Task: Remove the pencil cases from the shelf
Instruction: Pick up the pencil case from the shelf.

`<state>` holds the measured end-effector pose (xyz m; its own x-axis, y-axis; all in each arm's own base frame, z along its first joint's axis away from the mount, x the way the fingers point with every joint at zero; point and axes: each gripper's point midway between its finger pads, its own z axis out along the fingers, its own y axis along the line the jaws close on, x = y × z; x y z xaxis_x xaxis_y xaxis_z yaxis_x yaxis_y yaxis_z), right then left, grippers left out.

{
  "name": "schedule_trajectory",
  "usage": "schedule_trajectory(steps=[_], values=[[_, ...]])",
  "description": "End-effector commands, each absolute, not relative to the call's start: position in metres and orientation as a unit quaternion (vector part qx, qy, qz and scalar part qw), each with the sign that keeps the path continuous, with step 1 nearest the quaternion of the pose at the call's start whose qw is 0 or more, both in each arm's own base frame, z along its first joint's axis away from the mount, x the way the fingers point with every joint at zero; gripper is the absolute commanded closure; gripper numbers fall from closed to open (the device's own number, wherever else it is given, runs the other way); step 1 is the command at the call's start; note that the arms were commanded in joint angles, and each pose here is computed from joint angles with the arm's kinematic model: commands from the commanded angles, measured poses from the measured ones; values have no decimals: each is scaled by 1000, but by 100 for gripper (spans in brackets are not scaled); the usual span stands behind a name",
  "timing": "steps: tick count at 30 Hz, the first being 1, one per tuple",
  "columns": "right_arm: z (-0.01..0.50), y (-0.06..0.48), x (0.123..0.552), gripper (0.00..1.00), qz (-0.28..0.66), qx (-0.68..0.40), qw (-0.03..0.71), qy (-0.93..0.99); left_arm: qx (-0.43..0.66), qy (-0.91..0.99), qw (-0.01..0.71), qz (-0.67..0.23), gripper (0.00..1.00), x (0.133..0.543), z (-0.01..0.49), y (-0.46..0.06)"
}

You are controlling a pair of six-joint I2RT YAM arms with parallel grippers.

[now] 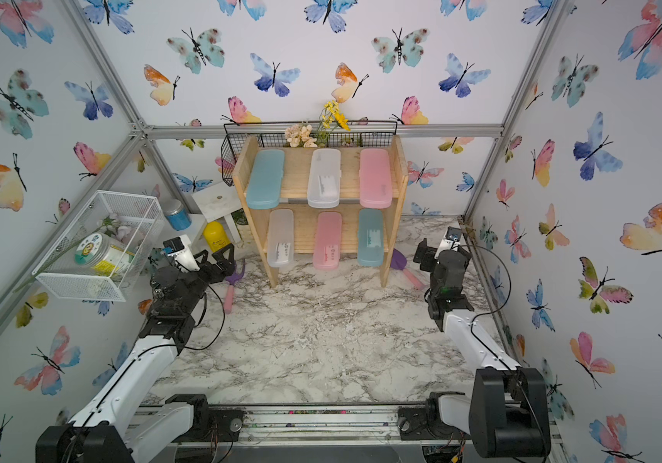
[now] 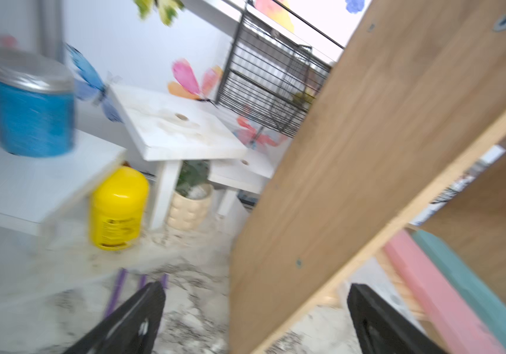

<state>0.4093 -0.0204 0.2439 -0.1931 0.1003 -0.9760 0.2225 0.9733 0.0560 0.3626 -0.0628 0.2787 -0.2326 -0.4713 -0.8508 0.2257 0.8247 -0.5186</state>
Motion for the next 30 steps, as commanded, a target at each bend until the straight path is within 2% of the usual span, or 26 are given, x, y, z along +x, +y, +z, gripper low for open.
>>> schedule_trajectory(steps=[1, 8, 16, 30], values=[[201, -29, 376, 1, -65, 135, 530, 835, -76, 752, 461, -464, 1, 329, 267, -117], [211, -15, 362, 1, -26, 123, 513, 849, -84, 739, 402, -533, 1, 310, 269, -133], [216, -10, 362, 1, -10, 118, 505, 855, -90, 724, 354, -585, 1, 314, 264, -155], [210, -8, 373, 2, -14, 111, 491, 864, -93, 722, 328, -602, 23, 353, 260, -183]])
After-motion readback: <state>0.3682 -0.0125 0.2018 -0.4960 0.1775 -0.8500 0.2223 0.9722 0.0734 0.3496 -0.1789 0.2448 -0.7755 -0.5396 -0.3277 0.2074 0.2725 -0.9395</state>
